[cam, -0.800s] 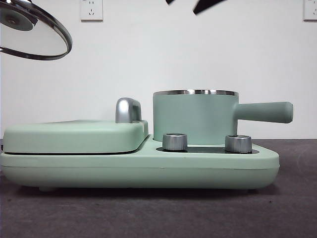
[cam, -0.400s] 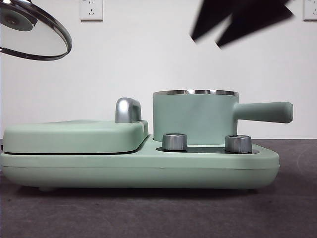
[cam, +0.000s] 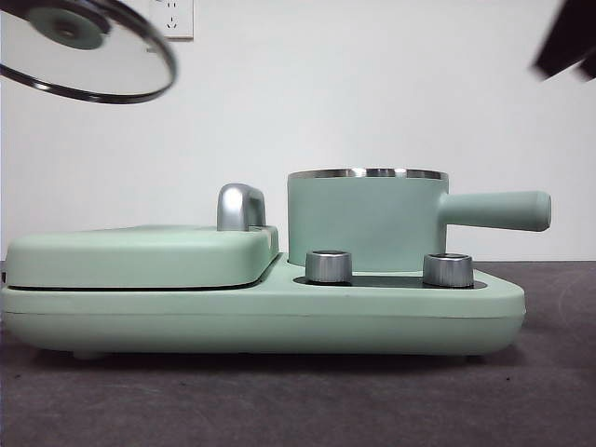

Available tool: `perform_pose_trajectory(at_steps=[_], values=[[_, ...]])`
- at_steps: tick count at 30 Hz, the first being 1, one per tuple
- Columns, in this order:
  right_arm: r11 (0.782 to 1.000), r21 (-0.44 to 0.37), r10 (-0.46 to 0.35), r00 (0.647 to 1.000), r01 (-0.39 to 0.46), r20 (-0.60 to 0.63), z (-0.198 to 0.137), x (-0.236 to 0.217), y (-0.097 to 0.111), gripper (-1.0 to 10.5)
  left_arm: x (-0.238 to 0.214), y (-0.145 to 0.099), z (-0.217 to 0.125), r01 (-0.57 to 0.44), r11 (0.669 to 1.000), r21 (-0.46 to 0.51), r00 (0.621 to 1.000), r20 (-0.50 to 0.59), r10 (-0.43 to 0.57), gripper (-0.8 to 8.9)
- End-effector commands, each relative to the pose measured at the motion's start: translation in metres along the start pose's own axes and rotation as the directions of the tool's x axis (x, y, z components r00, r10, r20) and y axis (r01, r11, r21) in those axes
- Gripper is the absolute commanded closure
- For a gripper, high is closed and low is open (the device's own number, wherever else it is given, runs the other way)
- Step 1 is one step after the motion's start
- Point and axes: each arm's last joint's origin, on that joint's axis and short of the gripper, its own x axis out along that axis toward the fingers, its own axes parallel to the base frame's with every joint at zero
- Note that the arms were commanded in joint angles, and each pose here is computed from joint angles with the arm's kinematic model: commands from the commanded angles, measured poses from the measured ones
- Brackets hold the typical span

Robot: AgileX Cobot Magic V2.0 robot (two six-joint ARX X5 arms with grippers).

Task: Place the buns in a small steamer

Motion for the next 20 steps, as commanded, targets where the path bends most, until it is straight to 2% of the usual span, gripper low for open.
perform_pose_trajectory(at_steps=[1,5,11,20], values=[[0.998,0.058,-0.027,0.998,0.024,0.051,-0.006,-0.019,-0.006,6.4,0.009,-0.007,0.01,0.046,0.999,-0.011,0.998,0.048,-0.045,7.99],[0.992,0.128,-0.033,0.995,0.021,0.092,-0.019,-0.04,-0.014,6.4,0.031,-0.021,0.016,0.111,0.994,0.027,0.991,0.078,-0.112,7.99],[0.984,0.176,-0.029,0.992,0.007,0.124,-0.025,-0.05,-0.018,6.3,0.071,-0.047,0.023,0.199,0.978,0.061,0.968,0.141,-0.206,7.99],[0.984,0.179,-0.025,0.993,0.003,0.12,-0.025,-0.049,-0.017,6.3,0.126,-0.076,0.028,0.258,0.959,0.117,0.92,0.272,-0.281,7.99]])
